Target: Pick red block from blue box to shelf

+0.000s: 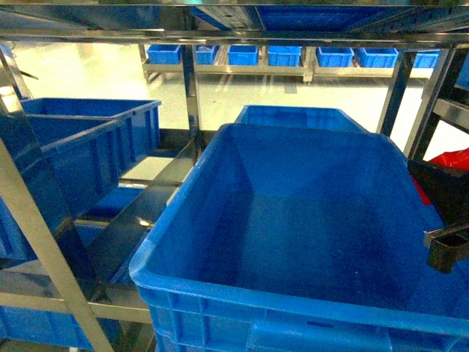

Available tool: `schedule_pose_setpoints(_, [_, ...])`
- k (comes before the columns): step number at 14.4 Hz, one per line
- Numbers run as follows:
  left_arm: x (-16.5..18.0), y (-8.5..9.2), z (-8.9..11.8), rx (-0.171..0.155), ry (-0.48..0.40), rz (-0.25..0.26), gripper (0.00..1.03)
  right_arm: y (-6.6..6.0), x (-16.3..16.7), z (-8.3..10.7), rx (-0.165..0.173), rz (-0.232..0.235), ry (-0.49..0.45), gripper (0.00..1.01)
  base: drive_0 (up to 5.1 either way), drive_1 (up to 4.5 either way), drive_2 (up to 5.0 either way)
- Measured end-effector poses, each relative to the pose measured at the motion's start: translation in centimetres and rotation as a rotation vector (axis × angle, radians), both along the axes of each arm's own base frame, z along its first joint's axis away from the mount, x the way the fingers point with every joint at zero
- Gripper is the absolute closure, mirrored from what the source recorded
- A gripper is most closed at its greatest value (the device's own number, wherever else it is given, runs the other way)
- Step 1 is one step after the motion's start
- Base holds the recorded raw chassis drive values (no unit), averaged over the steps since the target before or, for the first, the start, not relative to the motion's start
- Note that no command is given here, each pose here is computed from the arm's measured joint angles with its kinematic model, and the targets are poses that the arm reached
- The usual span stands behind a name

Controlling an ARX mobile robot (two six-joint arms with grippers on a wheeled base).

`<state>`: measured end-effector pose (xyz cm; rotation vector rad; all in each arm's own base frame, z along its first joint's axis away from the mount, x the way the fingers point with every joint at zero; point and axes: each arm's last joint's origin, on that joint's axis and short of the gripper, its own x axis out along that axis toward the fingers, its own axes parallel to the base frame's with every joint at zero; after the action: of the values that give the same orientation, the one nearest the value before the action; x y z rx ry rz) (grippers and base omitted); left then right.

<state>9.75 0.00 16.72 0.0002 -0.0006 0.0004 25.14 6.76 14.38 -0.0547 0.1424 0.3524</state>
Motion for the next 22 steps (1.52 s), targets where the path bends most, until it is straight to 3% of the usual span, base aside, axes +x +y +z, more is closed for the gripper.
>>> schedule_pose_setpoints(2, [0.0,0.0,0.0,0.000,0.000,0.000,0.05,-0.2,0.7,0.1,0.008,0.024,-0.007,0.73,0.0,0.00,0.0])
schedule_pose_setpoints(3, [0.0,0.0,0.0,0.000,0.000,0.000,0.05,-0.3,0.9,-0.1,0.003,0.025,-0.007,0.67,0.0,0.00,0.0])
schedule_pose_setpoints(8, [0.0,0.0,0.0,0.000,0.000,0.000,0.05,-0.5,-0.3,0.5,0.022,0.058,-0.028,0.05,0.0,0.00,0.0])
schedule_pose_setpoints(9, [0.0,0.0,0.0,0.000,0.000,0.000,0.05,-0.6,-1.2,0.3,0.032,0.065,-0.010,0.02,0.0,0.00,0.0])
schedule_pose_setpoints(12, [0.0,0.0,0.0,0.000,0.000,0.000,0.05,-1.8,-5.7,0.4,0.036,0.067,0.024,0.03,0.0,0.00,0.0])
schedule_pose_setpoints(13, [0.0,0.0,0.0,0.000,0.000,0.000,0.05,-2.8,-7.3,0.5,0.045,0.042,0.035,0.03,0.0,0.00,0.0])
schedule_pose_setpoints(15, [0.0,0.0,0.0,0.000,0.000,0.000,0.05,-4.8,-9.7,1.9,0.097,-0.018,0.014,0.03,0.0,0.00,0.0])
schedule_pose_setpoints(17, [0.0,0.0,0.0,0.000,0.000,0.000,0.05,-6.8,-11.6,4.1,0.126,-0.145,-0.090,0.03,0.0,0.00,0.0])
schedule_pose_setpoints(18, [0.0,0.0,0.0,0.000,0.000,0.000,0.05,-6.9,-12.0,4.8,0.128,-0.154,-0.141,0.03,0.0,0.00,0.0])
schedule_pose_setpoints(20, [0.0,0.0,0.0,0.000,0.000,0.000,0.05,-6.7,-11.9,4.6,0.126,-0.156,-0.115,0.05,0.0,0.00,0.0])
schedule_pose_setpoints(21, [0.0,0.0,0.0,0.000,0.001,0.003,0.05,-6.5,-12.1,4.3,0.092,-0.265,-0.110,0.17,0.0,0.00,0.0])
schedule_pose_setpoints(22, [0.0,0.0,0.0,0.000,0.000,-0.001,0.05,-6.7,-12.4,4.4,0.077,-0.324,-0.133,0.30,0.0,0.00,0.0])
